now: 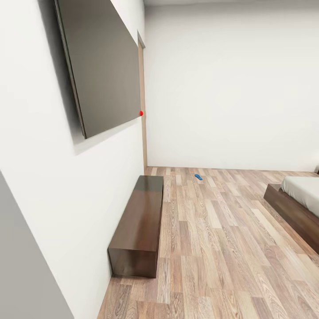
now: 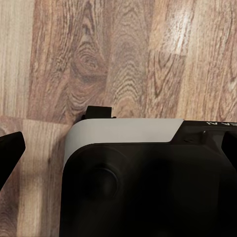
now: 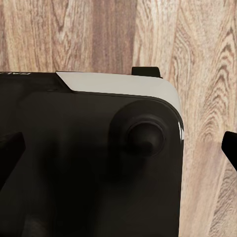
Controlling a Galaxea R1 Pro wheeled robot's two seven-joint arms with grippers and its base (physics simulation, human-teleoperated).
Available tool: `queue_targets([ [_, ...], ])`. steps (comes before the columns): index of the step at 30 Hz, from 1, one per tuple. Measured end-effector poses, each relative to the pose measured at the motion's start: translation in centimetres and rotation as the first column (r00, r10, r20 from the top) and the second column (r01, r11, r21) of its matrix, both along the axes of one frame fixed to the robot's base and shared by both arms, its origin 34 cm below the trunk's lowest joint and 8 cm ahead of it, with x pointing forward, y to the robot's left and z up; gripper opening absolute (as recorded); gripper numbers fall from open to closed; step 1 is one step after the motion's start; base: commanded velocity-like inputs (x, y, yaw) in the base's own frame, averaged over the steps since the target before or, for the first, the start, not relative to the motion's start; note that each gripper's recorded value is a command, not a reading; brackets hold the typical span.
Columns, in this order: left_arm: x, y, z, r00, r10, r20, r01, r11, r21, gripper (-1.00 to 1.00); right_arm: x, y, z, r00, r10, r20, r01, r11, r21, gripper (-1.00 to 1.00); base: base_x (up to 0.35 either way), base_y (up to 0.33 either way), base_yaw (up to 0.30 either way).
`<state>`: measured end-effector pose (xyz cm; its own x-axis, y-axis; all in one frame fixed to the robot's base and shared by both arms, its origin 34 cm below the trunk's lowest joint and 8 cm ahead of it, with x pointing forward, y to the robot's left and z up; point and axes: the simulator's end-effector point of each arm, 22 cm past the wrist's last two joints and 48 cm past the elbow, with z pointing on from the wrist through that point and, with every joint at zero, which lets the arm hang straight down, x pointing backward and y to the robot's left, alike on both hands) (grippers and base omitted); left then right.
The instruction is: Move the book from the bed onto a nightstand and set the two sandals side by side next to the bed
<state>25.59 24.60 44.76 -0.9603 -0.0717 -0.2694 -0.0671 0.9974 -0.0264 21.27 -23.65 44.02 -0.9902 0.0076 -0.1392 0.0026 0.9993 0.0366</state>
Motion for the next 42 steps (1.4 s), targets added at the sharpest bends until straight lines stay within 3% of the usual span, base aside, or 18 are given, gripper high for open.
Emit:
queue_targets([
  [42, 0.01, 0.00, 0.00, 1.000, 0.000, 0.000, 0.000, 1.000, 0.000, 1.00, 0.01, 0.00, 0.00, 1.000, 0.000, 0.000, 0.000, 1.000, 0.000, 1.00, 0.000, 0.000, 0.000],
])
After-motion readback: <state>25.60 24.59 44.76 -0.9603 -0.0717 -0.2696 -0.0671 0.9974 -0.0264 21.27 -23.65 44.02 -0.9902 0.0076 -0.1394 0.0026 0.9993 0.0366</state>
